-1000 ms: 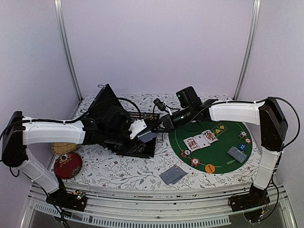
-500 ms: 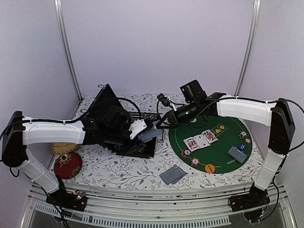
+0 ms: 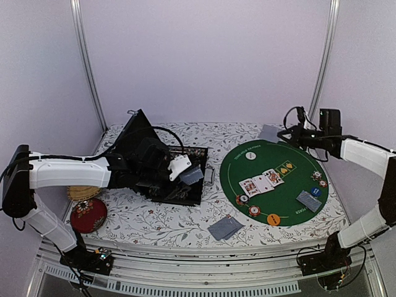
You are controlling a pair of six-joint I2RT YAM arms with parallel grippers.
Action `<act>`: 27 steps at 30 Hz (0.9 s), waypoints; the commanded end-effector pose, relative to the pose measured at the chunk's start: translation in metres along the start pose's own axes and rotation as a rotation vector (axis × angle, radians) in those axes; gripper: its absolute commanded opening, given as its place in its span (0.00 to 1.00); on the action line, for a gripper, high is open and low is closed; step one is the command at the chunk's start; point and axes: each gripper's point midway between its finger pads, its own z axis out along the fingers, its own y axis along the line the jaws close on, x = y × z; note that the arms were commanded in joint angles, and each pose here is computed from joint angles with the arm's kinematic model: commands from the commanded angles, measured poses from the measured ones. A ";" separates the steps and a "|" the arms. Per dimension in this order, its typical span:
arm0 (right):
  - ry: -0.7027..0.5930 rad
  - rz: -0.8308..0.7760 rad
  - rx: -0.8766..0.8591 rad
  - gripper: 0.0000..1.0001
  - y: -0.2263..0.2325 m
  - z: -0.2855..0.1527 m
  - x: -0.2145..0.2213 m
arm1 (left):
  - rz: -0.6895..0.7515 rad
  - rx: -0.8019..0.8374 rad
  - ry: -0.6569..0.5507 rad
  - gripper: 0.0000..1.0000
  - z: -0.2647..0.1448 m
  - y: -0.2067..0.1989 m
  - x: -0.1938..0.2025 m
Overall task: Distribute texas hold em gaming equipment
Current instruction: Place the poker card in the community card area.
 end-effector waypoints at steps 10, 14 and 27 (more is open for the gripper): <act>-0.167 0.539 0.377 0.02 -0.213 -0.013 0.054 | -0.005 -0.012 -0.037 0.49 -0.010 0.003 -0.003; -0.157 0.571 0.420 0.02 -0.224 -0.015 0.073 | -0.003 -0.009 -0.039 0.49 -0.009 0.003 -0.002; -0.113 0.649 0.415 0.07 -0.232 -0.009 0.099 | 0.000 -0.008 -0.041 0.49 -0.008 0.004 -0.007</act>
